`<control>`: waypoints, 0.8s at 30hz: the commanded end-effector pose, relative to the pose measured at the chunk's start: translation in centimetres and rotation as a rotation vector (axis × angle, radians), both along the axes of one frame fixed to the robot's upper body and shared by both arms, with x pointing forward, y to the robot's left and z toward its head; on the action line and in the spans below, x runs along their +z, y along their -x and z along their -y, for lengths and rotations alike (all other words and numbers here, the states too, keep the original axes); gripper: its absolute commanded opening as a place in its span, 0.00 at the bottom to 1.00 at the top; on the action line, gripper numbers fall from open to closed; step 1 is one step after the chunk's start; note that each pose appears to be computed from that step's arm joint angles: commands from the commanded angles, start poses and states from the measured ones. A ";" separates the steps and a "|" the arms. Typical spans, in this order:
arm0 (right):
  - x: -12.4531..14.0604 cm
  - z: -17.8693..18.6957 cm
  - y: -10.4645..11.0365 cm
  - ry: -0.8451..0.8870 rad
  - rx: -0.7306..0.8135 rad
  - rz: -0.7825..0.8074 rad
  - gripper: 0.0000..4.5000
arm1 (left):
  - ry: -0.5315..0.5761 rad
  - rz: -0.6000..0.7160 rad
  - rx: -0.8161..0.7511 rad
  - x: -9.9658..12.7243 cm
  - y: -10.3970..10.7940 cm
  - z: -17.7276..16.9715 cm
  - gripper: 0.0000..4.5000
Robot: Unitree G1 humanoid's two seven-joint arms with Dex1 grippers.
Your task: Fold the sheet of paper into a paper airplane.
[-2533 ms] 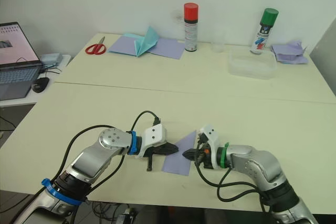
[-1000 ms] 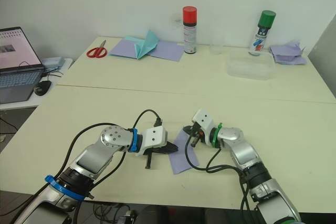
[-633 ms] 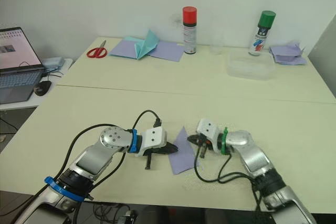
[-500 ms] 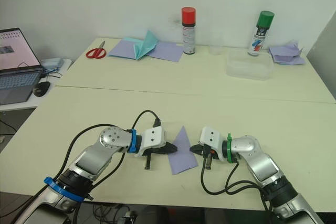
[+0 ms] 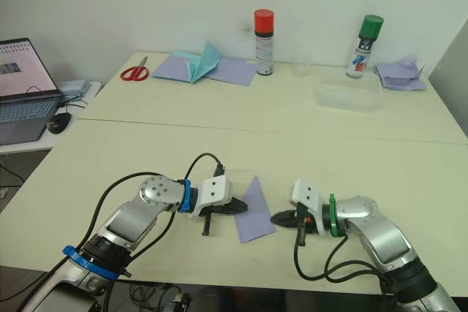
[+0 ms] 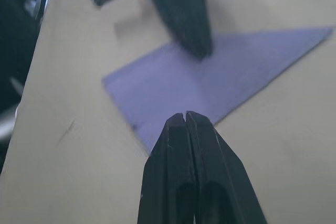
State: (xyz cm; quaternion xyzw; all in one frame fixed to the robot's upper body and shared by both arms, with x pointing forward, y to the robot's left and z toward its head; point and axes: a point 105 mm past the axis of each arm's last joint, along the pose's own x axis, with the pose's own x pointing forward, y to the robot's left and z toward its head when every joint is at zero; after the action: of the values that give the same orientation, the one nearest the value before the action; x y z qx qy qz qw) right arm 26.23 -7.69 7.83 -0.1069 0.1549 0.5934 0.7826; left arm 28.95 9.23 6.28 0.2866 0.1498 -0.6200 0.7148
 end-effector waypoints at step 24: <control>-4.4 -0.5 -0.3 0.199 -0.006 0.017 0.00 | -0.081 0.330 -0.208 5.4 -6.9 -2.6 0.85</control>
State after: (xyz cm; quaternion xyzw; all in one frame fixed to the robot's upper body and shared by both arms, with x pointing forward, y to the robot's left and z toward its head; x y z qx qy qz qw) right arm 26.86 -6.33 5.73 -0.1874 0.1573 0.5826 0.7751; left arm 35.43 12.69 10.39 0.3924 0.0648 -0.6258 0.6710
